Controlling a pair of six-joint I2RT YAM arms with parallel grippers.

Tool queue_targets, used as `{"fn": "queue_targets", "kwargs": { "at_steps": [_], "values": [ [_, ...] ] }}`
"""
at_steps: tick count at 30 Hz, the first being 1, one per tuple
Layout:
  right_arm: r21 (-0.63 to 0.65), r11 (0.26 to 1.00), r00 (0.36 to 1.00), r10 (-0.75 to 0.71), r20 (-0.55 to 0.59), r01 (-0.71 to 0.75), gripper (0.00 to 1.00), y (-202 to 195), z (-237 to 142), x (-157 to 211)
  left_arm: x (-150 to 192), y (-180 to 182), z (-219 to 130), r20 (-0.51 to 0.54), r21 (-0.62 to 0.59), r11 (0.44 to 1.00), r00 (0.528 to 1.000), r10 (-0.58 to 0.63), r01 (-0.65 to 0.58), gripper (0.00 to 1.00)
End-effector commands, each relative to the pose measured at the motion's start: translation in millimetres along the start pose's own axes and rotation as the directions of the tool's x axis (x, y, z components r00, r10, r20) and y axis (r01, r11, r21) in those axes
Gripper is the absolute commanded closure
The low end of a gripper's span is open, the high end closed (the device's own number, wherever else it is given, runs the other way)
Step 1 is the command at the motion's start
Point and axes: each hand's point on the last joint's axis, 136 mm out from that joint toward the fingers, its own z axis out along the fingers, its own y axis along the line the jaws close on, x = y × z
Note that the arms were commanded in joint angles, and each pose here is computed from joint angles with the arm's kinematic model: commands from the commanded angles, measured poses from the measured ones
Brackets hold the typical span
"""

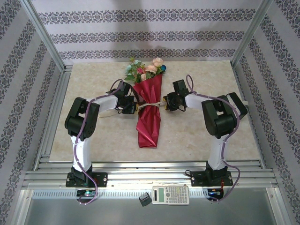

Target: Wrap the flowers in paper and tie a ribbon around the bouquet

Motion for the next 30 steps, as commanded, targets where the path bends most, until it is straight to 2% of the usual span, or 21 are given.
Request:
{"fn": "queue_targets", "kwargs": {
  "at_steps": [1, 2, 3, 8, 13, 16, 23, 30],
  "values": [
    [-0.065, 0.998, 1.000, 0.001, 0.001, -0.001, 0.86, 19.7, 9.6, 2.9, -3.6, 6.4, 3.6, 0.002, -0.001, 1.000, 1.000, -0.018, 0.018, 1.00],
    [-0.072, 0.997, 1.000, 0.007, 0.001, -0.007, 0.95, 20.0, 10.7, 2.3, -5.0, 4.7, 2.5, 0.004, 0.008, 1.000, 1.000, -0.021, 0.021, 1.00],
    [-0.087, 0.996, 1.000, 0.012, -0.001, -0.012, 1.00, 21.9, 10.6, 3.3, -4.8, 3.3, 1.9, 0.001, 0.015, 1.000, 1.000, -0.019, 0.019, 1.00],
    [-0.190, 0.982, 1.000, -0.011, -0.004, 0.010, 1.00, 42.6, 0.2, 3.8, -11.8, -5.2, -3.7, -0.001, 0.077, 0.997, 1.000, -0.030, 0.030, 1.00],
    [-0.199, 0.979, 0.999, -0.037, -0.029, 0.031, 1.00, 49.1, -12.9, -3.8, -23.2, -9.5, -12.3, -0.010, 0.135, 0.989, 0.998, -0.055, 0.056, 1.00],
    [-0.177, 0.984, 0.999, -0.030, -0.017, 0.027, 1.00, 34.8, -23.7, -21.7, -42.0, -3.4, -20.0, -0.008, 0.164, 0.980, 0.994, -0.112, 0.112, 1.00],
    [-0.183, 0.978, 0.995, 0.102, 0.024, -0.095, 1.00, -10.4, -45.2, -76.0, -102.5, 13.7, -54.7, 0.048, 0.239, 0.947, 0.971, -0.232, 0.215, 1.00],
    [-0.201, 0.976, 0.996, 0.087, 0.005, -0.084, 1.00, 2.2, -40.5, -62.9, -95.8, 2.0, -53.3, 0.023, 0.255, 0.948, 0.979, -0.202, 0.190, 1.00]
  ]
}}
